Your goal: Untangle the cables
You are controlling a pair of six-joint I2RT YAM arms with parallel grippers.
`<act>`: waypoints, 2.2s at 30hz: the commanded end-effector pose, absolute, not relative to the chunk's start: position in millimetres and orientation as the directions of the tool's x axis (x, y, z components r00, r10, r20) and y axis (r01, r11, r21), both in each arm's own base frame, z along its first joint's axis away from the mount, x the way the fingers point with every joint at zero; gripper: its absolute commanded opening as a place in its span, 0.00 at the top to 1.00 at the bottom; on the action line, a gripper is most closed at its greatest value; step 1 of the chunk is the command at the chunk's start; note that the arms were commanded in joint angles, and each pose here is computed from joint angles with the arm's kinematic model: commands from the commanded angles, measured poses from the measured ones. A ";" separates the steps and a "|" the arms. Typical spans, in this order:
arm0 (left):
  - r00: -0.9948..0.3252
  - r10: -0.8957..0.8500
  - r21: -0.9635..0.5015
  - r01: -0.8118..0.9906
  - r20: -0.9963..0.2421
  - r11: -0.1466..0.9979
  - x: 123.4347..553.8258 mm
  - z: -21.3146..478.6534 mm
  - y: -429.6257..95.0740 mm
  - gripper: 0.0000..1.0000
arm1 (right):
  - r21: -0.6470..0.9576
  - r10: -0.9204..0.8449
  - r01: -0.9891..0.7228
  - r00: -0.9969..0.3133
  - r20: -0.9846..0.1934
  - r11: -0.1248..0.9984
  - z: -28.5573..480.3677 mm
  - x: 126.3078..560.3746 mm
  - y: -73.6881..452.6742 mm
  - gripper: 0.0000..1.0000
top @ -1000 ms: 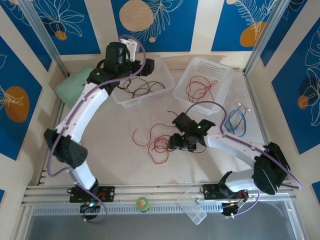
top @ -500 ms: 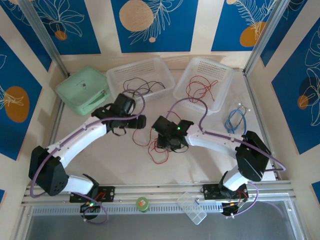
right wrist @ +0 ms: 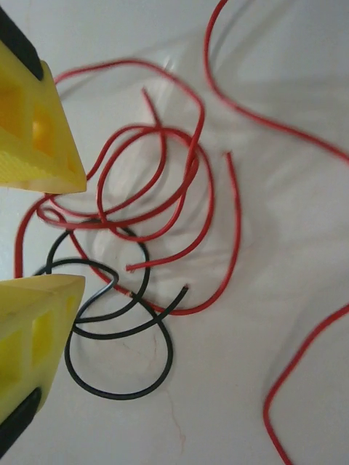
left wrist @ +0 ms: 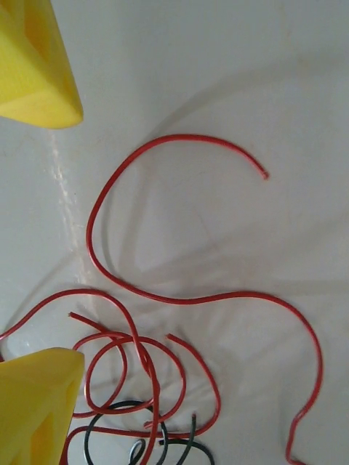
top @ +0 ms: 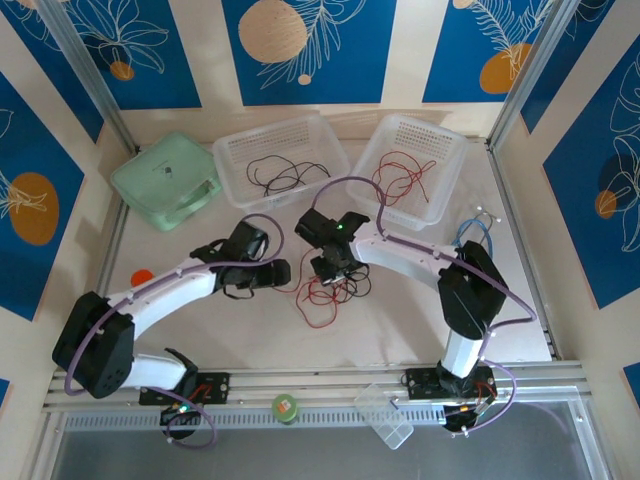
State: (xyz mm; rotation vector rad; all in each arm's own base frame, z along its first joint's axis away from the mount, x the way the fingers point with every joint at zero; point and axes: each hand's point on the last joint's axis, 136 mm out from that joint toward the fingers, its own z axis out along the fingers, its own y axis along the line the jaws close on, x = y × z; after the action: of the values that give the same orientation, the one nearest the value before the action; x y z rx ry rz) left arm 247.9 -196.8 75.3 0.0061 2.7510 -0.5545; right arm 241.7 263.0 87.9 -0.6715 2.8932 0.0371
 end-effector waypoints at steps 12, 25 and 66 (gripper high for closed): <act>-0.945 -0.002 -0.394 0.134 -0.327 0.909 220.6 72.5 -203.2 0.23 | 0.033 -0.464 -0.471 -0.877 -0.124 0.881 52.6 245.2 276.5 0.81; -0.858 0.128 -0.513 0.410 -0.497 0.754 216.1 122.5 -267.8 0.23 | 0.379 -0.320 -0.515 -0.823 -0.470 0.769 178.7 239.2 285.3 1.00; -0.416 0.052 -0.147 0.432 -0.908 0.890 308.0 250.8 -240.8 0.96 | 0.701 0.032 -0.354 -0.880 -0.473 0.620 246.7 209.8 217.7 1.00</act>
State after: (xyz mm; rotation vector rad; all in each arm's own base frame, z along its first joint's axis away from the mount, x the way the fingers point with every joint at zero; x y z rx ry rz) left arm 306.4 -240.3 230.7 0.3202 2.0110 -0.4541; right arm 221.9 216.7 247.6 -0.2641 2.3573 1.1111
